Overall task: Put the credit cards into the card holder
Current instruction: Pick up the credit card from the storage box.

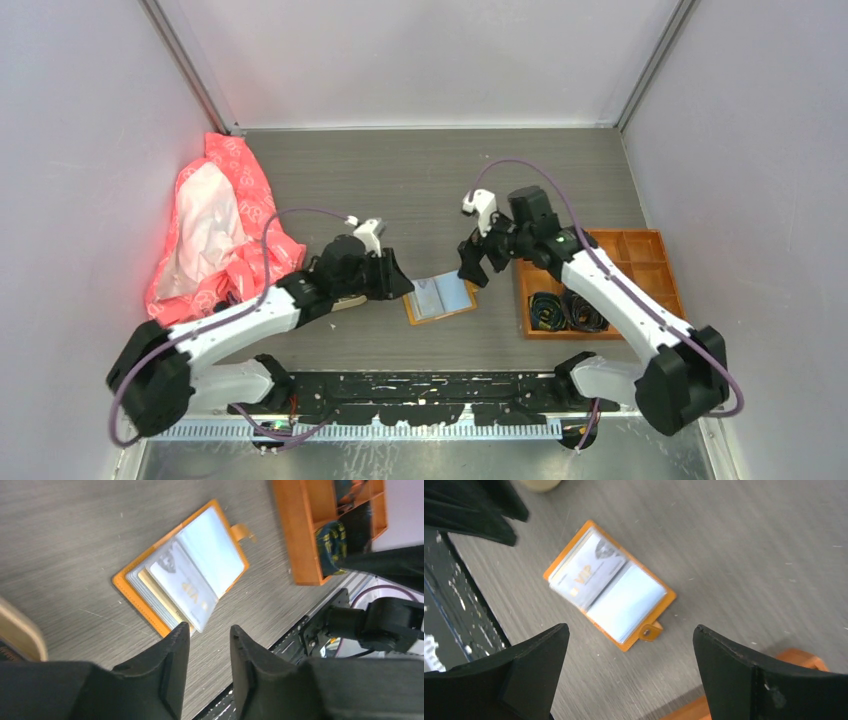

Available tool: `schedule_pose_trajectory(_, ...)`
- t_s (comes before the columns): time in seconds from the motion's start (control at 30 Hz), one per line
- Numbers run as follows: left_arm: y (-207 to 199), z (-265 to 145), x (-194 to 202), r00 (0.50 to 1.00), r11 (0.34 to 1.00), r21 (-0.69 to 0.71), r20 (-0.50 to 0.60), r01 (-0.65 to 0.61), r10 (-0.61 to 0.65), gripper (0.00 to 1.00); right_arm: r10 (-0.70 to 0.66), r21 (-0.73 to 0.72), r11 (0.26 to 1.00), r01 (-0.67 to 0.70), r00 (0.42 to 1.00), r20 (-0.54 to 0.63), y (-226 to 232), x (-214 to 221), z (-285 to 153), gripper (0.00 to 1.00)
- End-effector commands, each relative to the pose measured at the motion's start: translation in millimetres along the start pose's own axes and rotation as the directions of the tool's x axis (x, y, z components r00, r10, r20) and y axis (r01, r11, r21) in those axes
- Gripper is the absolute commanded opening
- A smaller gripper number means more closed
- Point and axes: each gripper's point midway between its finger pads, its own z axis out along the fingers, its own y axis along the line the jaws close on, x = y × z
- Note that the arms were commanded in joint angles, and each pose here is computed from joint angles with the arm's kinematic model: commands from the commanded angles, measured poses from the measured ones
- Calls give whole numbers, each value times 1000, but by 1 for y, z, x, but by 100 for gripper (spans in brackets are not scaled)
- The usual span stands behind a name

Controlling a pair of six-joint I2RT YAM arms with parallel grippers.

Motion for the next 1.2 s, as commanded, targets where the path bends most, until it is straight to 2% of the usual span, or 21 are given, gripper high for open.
schedule_pose_trajectory(0.0,10,-49,-30,982,982,-127,108,-141,155,44,4,136,990,-33,979,204,-19,-61,-41,100)
schedule_pose_trajectory(0.07,26,-69,-38,972,965,-214,148,-150,184,57,36,48,998,-47,976,214,-5,-72,-46,99)
schedule_pose_trajectory(0.13,42,-90,-42,966,950,-281,176,-133,187,64,77,-96,994,-60,979,188,16,-78,-44,99)
schedule_pose_trajectory(0.2,56,-102,-43,966,941,-321,193,-106,174,67,118,-221,972,-79,979,168,31,-80,-37,98)
schedule_pose_trajectory(0.27,72,-111,-42,968,929,-365,205,-63,146,67,168,-280,952,-124,976,140,34,-75,-25,95)
schedule_pose_trajectory(0.4,104,-120,-36,974,884,-468,202,7,99,65,203,-288,942,-173,976,79,31,-48,-11,94)
schedule_pose_trajectory(0.5,117,-113,-31,985,858,-513,155,15,76,63,208,-293,939,-177,975,78,31,-46,-9,94)
schedule_pose_trajectory(0.63,121,-95,-29,995,850,-526,84,1,50,60,211,-287,940,-186,976,60,27,-42,-5,94)
schedule_pose_trajectory(0.77,126,-79,-24,998,854,-521,51,-2,33,53,224,-287,936,-204,974,38,25,-36,0,94)
schedule_pose_trajectory(1.17,133,-56,-25,999,858,-514,50,19,7,44,235,-314,924,-217,972,20,27,-32,2,94)
